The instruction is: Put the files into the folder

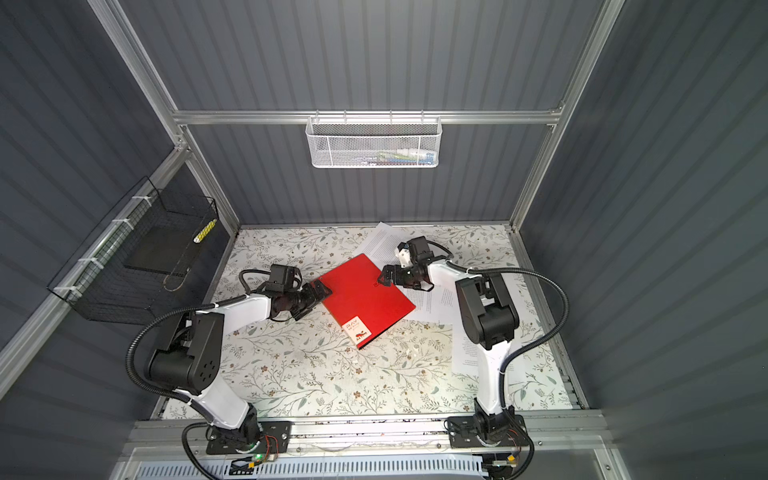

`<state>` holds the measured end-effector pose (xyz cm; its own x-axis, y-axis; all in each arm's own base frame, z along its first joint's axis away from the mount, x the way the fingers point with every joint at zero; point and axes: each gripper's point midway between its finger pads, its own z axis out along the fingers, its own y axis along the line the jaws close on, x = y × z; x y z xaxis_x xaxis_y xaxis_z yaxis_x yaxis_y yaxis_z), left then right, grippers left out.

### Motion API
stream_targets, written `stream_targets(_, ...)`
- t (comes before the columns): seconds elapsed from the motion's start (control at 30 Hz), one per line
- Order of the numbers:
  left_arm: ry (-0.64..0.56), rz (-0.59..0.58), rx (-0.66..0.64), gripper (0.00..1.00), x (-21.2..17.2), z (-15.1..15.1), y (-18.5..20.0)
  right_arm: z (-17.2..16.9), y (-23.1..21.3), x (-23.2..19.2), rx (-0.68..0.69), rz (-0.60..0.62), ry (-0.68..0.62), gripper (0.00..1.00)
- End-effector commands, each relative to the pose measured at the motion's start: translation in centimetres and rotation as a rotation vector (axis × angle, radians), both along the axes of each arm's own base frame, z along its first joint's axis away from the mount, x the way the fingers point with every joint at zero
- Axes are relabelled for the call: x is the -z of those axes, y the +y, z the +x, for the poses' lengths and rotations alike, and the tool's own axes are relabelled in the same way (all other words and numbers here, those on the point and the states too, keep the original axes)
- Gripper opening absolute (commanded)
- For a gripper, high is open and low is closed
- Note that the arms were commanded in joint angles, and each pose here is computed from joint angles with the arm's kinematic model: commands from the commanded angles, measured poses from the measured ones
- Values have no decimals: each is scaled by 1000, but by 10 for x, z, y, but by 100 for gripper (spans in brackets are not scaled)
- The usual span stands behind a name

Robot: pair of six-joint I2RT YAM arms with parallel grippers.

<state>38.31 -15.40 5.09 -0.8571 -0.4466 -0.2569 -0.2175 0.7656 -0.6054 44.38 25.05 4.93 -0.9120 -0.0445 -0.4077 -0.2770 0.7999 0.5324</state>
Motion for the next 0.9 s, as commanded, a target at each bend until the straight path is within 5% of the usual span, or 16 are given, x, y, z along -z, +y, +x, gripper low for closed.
stream_targets(0.0,44,23,2,96,15,3,1,-6,5,7,-48,11,51,97)
stream_targets(0.5,78,92,154,92,46,32,-12,-35,26,-3,-133,119,213,92)
stream_targets(0.87,103,45,211,92,53,30,-24,-42,35,-38,-147,182,167,89)
